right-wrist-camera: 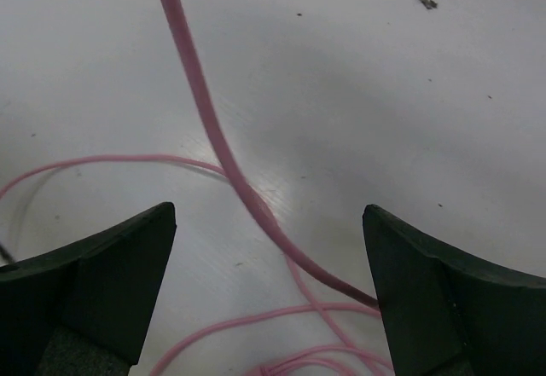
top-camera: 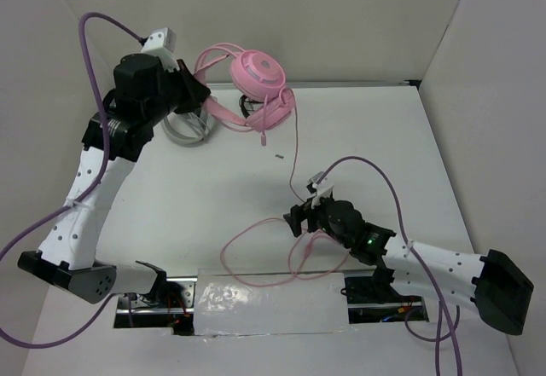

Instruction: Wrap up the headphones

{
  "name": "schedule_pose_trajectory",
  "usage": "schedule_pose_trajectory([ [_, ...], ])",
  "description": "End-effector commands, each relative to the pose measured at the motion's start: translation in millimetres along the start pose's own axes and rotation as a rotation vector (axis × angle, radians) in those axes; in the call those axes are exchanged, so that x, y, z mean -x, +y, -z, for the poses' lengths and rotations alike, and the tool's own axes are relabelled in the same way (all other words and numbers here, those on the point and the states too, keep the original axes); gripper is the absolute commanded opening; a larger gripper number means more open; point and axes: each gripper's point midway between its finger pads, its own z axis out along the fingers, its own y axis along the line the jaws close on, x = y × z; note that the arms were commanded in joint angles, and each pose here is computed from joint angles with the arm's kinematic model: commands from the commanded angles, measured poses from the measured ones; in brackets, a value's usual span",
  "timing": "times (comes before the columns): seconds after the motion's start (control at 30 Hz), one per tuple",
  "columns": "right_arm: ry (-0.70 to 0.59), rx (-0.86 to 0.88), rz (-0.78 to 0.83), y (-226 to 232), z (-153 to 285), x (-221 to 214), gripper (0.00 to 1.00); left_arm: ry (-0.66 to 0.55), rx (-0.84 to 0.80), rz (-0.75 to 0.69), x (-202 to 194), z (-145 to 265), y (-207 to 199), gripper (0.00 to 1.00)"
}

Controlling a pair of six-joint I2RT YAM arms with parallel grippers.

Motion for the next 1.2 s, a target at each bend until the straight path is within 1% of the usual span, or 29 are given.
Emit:
schedule_pose_trajectory([
  [0.0,-0.099,-0.107,-0.022,-16.2,-6.9,18.1,0.92,-0.185,-0.157,0.015,64.0,35.7,-38.4,0.0],
  [0.03,-0.117,-0.101,-0.031,-15.2,-8.1,19.1,0.88,-0.2,-0.168,0.014,69.8,41.4,-41.2,0.0],
  [0.07,-0.107,-0.096,-0.03,-14.6,-10.9,14.4,0.77,-0.207,-0.178,0.013,73.0,45.3,-42.0,0.0],
  [0.1,-0.105,-0.081,-0.036,-12.1,-12.5,13.0,0.71,-0.217,-0.189,0.01,76.2,49.4,-44.4,0.0],
  [0.13,-0.11,-0.08,-0.045,-11.0,-14.6,14.2,0.58,-0.235,-0.196,0.01,81.7,54.2,-46.3,0.0],
  [0.17,-0.095,-0.079,-0.047,-10.1,-17.7,10.4,0.49,-0.24,-0.205,0.007,83.6,57.1,-47.5,0.0],
  [0.2,-0.088,-0.071,-0.043,-7.9,-19.2,9.4,0.35,-0.243,-0.21,0.004,84.7,59.8,-48.3,0.0],
  [0.23,-0.086,-0.07,-0.041,-6.7,-21.0,13.0,0.17,-0.25,-0.209,0.011,87.5,62.8,-48.5,0.0],
  [0.27,-0.084,-0.079,-0.051,-7.2,-21.9,15.0,0.0,-0.253,-0.213,0.005,87.5,65.7,-49.4,0.0],
  [0.33,-0.106,-0.104,-0.05,-9.5,-19.1,28.3,0.0,-0.247,-0.184,0.015,80.8,59.7,-41.5,0.0],
  [0.37,-0.14,-0.178,-0.081,-20.7,-13.4,43.3,0.0,-0.236,-0.148,0.027,72.4,51.8,-31.1,0.0],
  [0.4,-0.139,-0.243,-0.078,-31.6,-11.1,45.2,0.0,-0.222,-0.134,0.029,65.7,48.7,-26.6,0.0],
  [0.43,-0.178,-0.304,-0.119,-41.2,-2.9,59.4,0.0,-0.206,-0.118,0.036,57.6,43.6,-20.7,0.0],
  [0.47,-0.192,-0.362,-0.129,-50.9,3.9,66.5,0.0,-0.189,-0.112,0.029,48.7,37.7,-16.2,0.0],
  [0.5,-0.186,-0.448,-0.141,-67.3,14.2,75.9,0.0,-0.129,-0.089,0.029,23.4,22.7,-4.3,0.0],
  [0.53,-0.245,-0.55,-0.201,-86.2,31.0,93.2,0.0,-0.112,-0.078,0.046,13.5,16.8,1.2,0.0],
  [0.57,-0.266,-0.588,-0.219,-95.6,41.1,104.3,0.0,-0.088,-0.067,0.049,2.4,10.8,6.3,0.0],
  [0.6,-0.295,-0.633,-0.236,-109.3,59.3,120.0,0.0,-0.03,-0.039,0.069,-22.7,-1.0,17.9,0.0],
  [0.63,-0.317,-0.659,-0.237,-115.6,70.3,129.4,0.0,-0.002,-0.026,0.079,-34.6,-8.5,23.9,0.0],
  [0.73,-0.397,-0.703,-0.24,-128.7,108.0,158.2,0.0,0.106,0.037,0.108,-77.6,-31.4,46.1,0.0],
  [0.8,-0.432,-0.668,-0.214,-124.6,125.0,176.9,0.0,0.166,0.092,0.123,-100.9,-43.1,61.7,0.0],
  [0.83,-0.427,-0.635,-0.171,-119.8,127.0,182.8,0.0,0.207,0.127,0.127,-114.4,-52.8,71.2,0.0],
  [0.87,-0.44,-0.609,-0.152,-115.0,132.6,194.7,0.0,0.229,0.153,0.133,-121.8,-58.3,77.5,0.0],
  [0.9,-0.437,-0.604,-0.144,-113.5,133.5,197.9,0.0,0.278,0.188,0.151,-136.6,-69.8,86.4,0.0],
  [0.97,-0.455,-0.613,-0.157,-112.2,138.3,212.0,0.0,0.307,0.278,0.18,-143.3,-77.6,101.4,0.0],
  [1.0,-0.455,-0.621,-0.156,-112.4,138.7,213.7,0.0,0.36,0.341,0.199,-158.2,-85.5,115.1,0.0],
  [1.03,-0.458,-0.613,-0.152,-109.4,139.7,218.5,0.0,0.356,0.386,0.203,-154.2,-87.8,121.6,0.0],
  [1.1,-0.428,-0.656,-0.14,-113.7,139.7,215.6,0.0,0.397,0.469,0.213,-167.9,-93.1,139.5,0.0],
  [1.17,-0.423,-0.697,-0.136,-117.6,147.1,218.9,0.0,0.407,0.487,0.246,-168.3,-95.9,145.0,0.0],
])
